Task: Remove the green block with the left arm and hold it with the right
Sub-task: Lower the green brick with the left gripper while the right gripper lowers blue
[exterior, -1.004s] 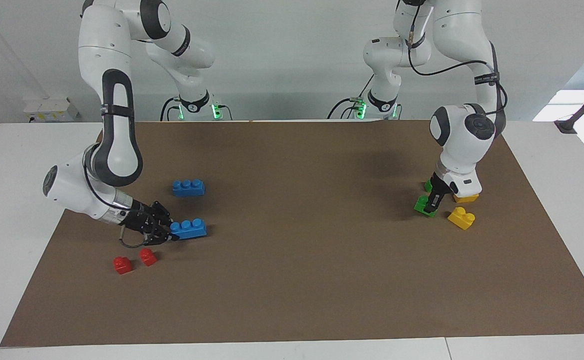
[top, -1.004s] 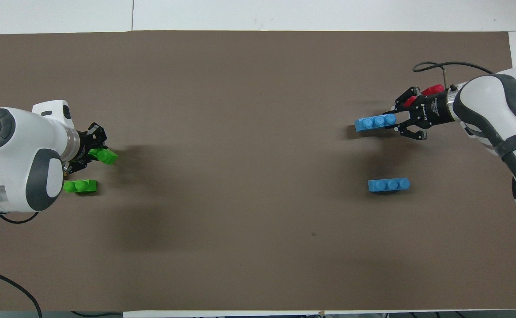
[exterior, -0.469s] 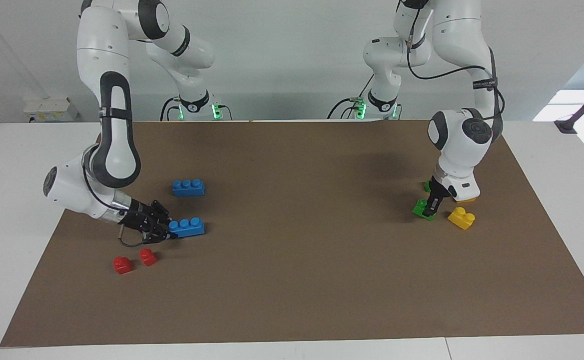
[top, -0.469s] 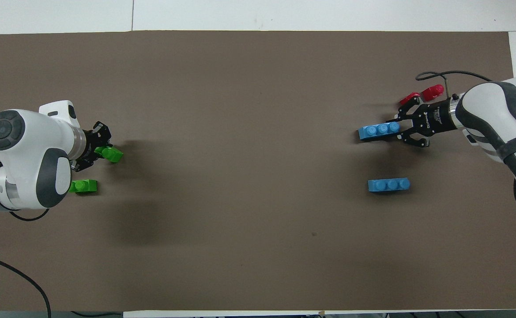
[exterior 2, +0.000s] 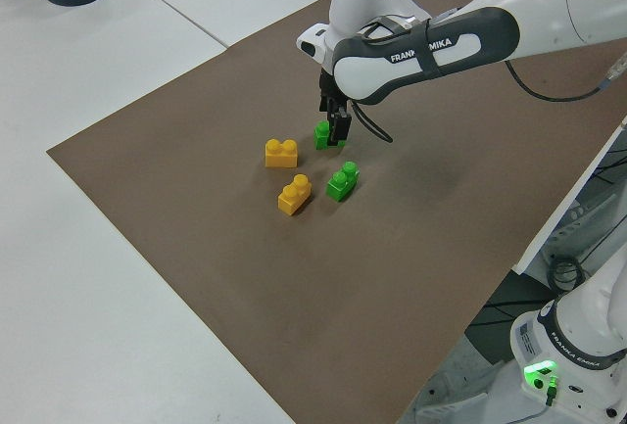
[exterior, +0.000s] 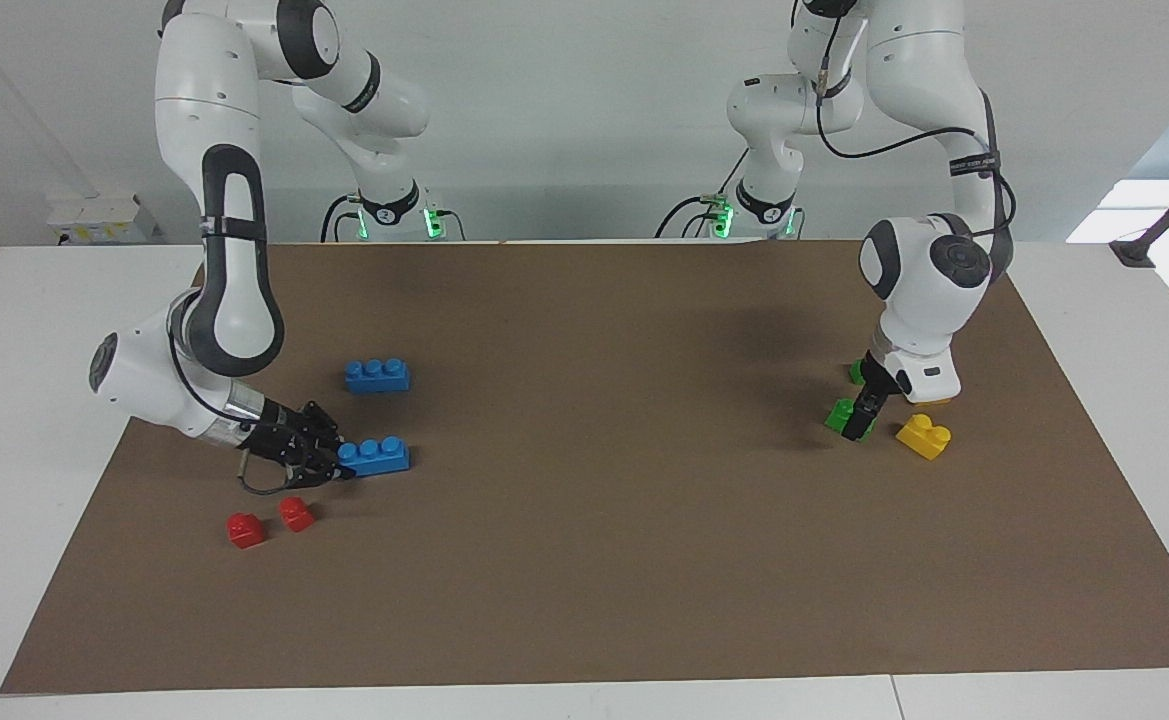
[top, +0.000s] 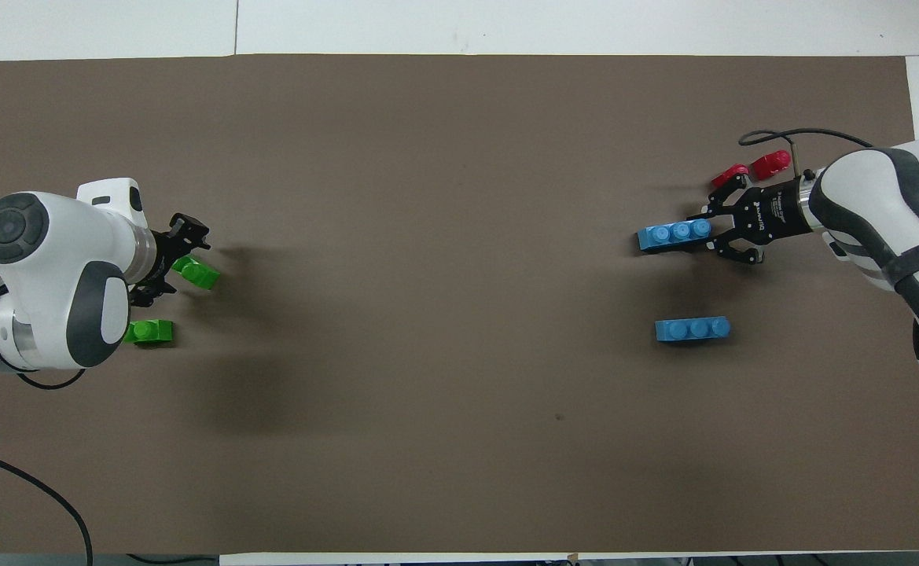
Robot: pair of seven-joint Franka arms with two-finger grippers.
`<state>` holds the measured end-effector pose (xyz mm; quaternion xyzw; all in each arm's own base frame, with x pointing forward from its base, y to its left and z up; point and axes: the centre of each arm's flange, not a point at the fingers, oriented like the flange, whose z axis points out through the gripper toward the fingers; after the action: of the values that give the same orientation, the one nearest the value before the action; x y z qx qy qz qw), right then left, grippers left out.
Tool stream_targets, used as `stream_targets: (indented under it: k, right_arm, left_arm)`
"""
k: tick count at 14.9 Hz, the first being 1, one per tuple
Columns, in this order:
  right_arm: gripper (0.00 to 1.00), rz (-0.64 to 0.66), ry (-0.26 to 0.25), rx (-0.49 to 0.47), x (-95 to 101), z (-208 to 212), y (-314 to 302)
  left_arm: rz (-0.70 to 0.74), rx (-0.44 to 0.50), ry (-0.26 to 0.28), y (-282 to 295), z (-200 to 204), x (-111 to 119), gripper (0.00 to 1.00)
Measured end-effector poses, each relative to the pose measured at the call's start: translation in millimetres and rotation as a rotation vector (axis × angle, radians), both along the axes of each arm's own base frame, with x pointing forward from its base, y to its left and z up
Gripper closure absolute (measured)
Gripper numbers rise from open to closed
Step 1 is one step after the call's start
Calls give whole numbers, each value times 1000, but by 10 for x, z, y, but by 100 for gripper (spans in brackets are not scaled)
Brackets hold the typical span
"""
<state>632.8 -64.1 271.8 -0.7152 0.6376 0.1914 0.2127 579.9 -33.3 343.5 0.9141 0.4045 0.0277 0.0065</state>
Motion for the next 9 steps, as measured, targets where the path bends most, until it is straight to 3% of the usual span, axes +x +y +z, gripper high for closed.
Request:
stream_targets:
  k: [4,5,8,9]
  right_arm:
    - [65,25,-8,-2,26,10,178]
    - [61,30,-12,-3,34,19,218]
    - [32,35,-30,-7,76,97,251]
    - [16,35,-39,-8,95,145,248]
  left_arm:
    - [-7,1,-2,-27,439,117,0]
    - [-8,1,-11,-33,529,127,0]
    - [-50,4,-14,-53,855,104,0]
    - [-105,8,-2,-66,986,90,0]
